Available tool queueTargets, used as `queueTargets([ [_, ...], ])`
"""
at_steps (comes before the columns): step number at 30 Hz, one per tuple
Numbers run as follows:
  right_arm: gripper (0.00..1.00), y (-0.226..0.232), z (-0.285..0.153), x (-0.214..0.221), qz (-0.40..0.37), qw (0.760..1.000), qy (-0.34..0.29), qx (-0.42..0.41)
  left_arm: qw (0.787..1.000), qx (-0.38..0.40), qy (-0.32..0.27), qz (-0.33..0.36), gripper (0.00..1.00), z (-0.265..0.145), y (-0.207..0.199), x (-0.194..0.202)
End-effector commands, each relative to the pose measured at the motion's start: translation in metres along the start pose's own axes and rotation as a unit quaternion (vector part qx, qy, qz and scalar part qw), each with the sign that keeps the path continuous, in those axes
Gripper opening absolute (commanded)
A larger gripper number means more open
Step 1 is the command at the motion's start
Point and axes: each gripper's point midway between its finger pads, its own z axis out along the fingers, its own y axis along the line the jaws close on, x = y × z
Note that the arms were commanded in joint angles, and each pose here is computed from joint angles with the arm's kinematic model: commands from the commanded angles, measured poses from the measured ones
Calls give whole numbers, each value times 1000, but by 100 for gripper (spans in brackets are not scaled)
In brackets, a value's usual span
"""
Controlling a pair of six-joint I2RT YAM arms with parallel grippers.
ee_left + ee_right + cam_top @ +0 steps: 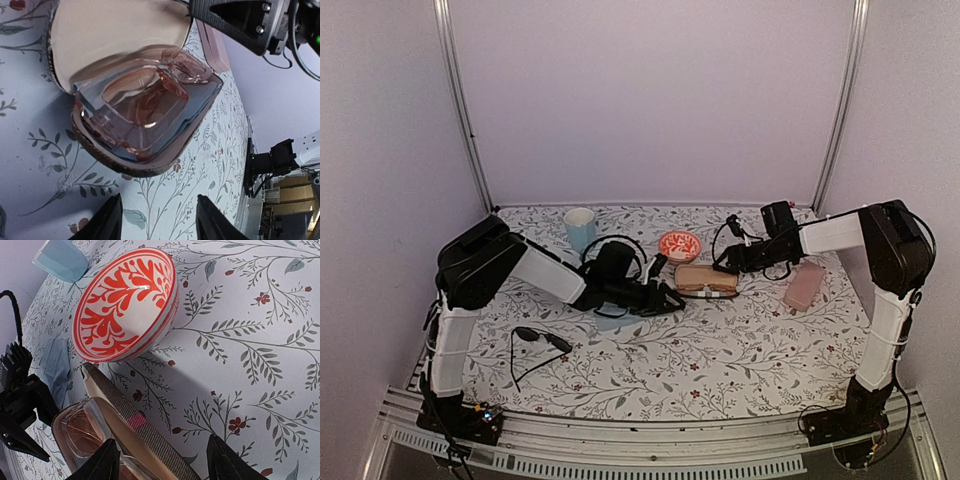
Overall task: Organize the sunglasses
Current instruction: Close the case with sunglasses at the center of the board.
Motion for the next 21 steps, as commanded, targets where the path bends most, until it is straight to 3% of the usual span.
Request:
queueTargets([
  [1, 61, 6, 1, 8, 4, 1000, 3, -20, 1000, 2, -12, 1, 50, 5, 0, 0],
  [21, 56, 48, -20, 23, -1, 999, -12, -45, 999, 9, -41, -21, 46, 0, 0, -5],
])
